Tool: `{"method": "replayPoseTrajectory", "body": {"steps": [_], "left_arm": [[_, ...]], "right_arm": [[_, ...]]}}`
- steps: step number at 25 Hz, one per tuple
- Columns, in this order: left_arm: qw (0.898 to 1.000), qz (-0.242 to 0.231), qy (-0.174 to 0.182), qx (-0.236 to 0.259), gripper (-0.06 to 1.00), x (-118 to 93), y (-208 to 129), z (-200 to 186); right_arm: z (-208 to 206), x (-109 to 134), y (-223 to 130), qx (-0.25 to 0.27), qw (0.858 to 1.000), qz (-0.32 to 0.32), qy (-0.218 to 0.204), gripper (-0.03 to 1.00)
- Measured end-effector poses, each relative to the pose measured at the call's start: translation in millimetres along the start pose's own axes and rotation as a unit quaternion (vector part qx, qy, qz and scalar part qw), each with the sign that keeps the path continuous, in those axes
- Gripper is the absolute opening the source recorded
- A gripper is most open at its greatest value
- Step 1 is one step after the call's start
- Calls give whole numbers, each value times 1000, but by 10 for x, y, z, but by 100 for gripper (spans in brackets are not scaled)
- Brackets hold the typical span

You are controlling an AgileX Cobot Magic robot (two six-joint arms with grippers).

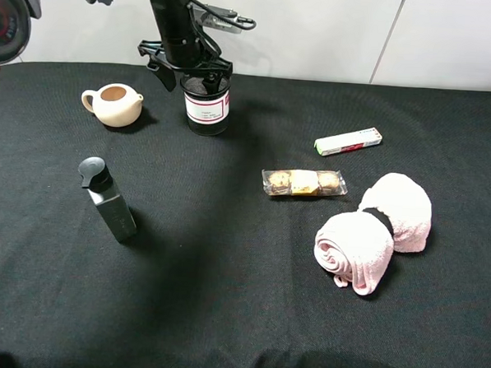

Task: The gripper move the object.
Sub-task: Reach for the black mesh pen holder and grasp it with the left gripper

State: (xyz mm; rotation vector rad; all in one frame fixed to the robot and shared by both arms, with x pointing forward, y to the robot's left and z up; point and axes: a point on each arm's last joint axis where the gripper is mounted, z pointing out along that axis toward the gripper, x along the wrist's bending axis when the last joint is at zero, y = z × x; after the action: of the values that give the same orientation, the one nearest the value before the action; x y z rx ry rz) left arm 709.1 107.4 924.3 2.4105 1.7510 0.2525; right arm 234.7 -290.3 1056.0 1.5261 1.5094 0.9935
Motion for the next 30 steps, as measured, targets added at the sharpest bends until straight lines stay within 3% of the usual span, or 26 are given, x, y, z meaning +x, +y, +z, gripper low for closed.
{"method": "replayPoseTrajectory", "body": {"steps": [30], "left_arm": [[1000,-4,7,-9,83,-4,23,261]], "right_arm": [[0,0,0,0,1000,0,0,69]]}}
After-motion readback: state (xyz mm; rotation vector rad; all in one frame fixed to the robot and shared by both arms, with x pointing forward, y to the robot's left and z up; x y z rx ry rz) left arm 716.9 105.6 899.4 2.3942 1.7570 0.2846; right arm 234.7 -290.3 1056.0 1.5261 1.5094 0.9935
